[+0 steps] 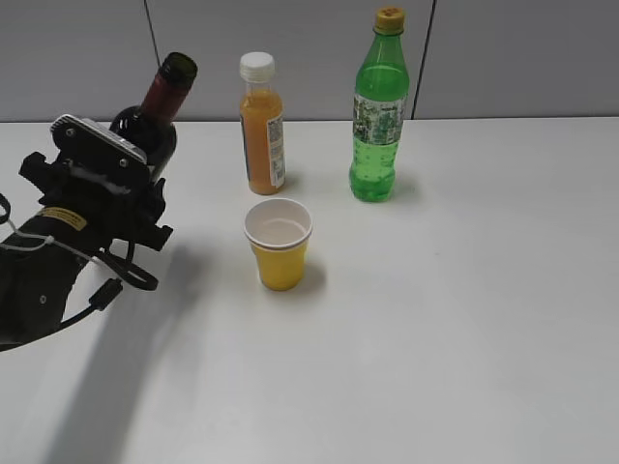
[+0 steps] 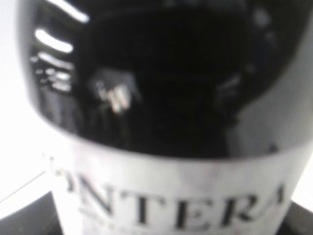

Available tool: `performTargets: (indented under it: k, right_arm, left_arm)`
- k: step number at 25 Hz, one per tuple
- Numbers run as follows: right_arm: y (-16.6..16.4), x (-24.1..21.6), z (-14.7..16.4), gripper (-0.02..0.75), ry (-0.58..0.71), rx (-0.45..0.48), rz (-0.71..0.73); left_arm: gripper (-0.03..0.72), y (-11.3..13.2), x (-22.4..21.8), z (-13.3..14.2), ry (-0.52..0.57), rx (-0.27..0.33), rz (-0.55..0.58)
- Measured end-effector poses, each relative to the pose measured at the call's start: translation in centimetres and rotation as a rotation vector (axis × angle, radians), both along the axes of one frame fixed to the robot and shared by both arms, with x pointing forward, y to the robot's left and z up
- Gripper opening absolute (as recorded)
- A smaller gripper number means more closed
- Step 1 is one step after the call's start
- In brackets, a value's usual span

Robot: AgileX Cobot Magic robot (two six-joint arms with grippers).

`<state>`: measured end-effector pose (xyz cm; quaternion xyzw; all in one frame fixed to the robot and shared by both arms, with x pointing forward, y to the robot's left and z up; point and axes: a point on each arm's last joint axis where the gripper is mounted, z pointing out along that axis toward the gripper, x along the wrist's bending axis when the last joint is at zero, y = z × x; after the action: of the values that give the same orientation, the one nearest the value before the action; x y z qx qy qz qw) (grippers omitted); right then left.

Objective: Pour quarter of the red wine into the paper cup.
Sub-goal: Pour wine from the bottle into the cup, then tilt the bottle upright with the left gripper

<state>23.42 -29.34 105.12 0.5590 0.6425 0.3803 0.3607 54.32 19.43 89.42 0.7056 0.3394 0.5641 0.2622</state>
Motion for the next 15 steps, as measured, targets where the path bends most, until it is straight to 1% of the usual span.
performTargets:
  k: [4,10,15]
  right_arm:
    - [0.00,0.00,0.00,0.594,0.000,0.000,0.000]
    - [0.00,0.00,0.00,0.594,0.000,0.000,0.000]
    - [0.00,0.00,0.00,0.594,0.000,0.000,0.000]
  left_arm:
    - [0.532,0.23,-0.07,-0.06,0.010,0.095,0.013]
    - [0.532,-0.11,-0.49,-0.18,0.031,0.213,0.022]
    - [0.532,0.21,-0.66,-0.30,0.056,0.309,0.049]
